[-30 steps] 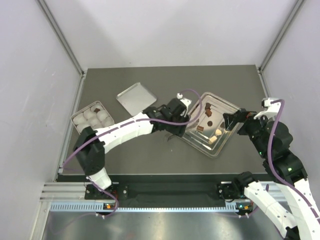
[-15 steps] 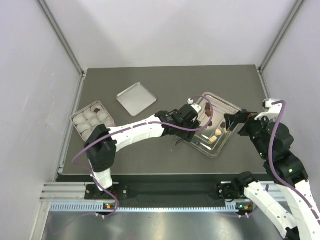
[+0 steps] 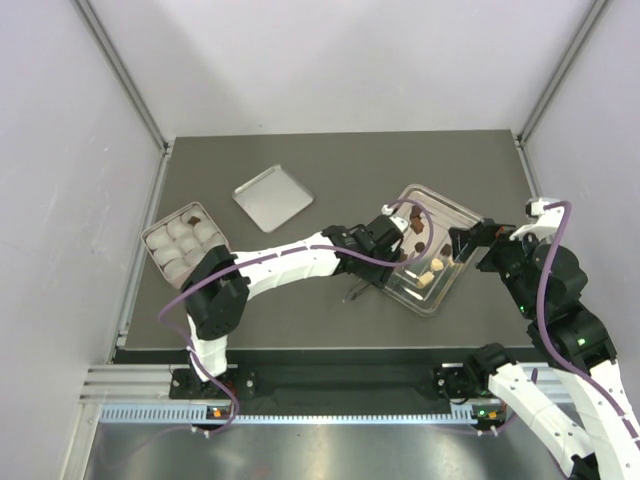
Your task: Pack the chocolate
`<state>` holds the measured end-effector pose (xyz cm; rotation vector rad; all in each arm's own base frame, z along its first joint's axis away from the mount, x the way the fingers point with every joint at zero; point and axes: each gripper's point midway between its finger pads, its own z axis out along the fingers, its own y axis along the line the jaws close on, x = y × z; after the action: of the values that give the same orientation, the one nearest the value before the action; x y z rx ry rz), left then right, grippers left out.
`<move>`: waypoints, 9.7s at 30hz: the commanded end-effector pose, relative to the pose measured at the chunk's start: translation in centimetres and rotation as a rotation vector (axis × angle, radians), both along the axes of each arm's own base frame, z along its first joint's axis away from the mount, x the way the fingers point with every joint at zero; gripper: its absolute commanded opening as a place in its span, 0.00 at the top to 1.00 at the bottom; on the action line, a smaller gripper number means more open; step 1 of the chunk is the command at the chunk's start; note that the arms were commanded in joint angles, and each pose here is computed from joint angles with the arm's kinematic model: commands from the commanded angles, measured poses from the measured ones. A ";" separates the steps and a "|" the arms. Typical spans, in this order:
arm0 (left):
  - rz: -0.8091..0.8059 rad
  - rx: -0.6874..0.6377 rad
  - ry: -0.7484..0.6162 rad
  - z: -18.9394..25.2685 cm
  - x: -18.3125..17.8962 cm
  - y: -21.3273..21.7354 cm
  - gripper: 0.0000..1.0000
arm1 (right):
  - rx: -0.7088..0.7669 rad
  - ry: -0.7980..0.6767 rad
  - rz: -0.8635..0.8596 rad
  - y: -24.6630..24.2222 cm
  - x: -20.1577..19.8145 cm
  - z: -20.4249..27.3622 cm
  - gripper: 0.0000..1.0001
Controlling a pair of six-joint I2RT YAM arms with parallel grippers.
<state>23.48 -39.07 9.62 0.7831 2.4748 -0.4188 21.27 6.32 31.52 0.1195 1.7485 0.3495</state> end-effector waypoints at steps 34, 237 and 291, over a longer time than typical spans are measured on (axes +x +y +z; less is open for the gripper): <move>0.408 0.073 -0.238 12.8 9.0 13.3 0.61 | 0.045 -0.046 0.027 0.3 -1.0 1.3 0.00; 1.053 0.029 -0.070 9.8 3.7 37.1 0.64 | -0.002 -0.038 0.047 1.0 0.4 0.2 0.00; 0.662 -0.285 -0.126 15.8 6.1 28.2 0.55 | 0.037 -0.046 0.068 1.4 0.0 1.8 0.00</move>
<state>28.46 -7.98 21.79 -0.2619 2.4320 -0.2986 21.39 7.20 30.48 0.0817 1.7643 0.3805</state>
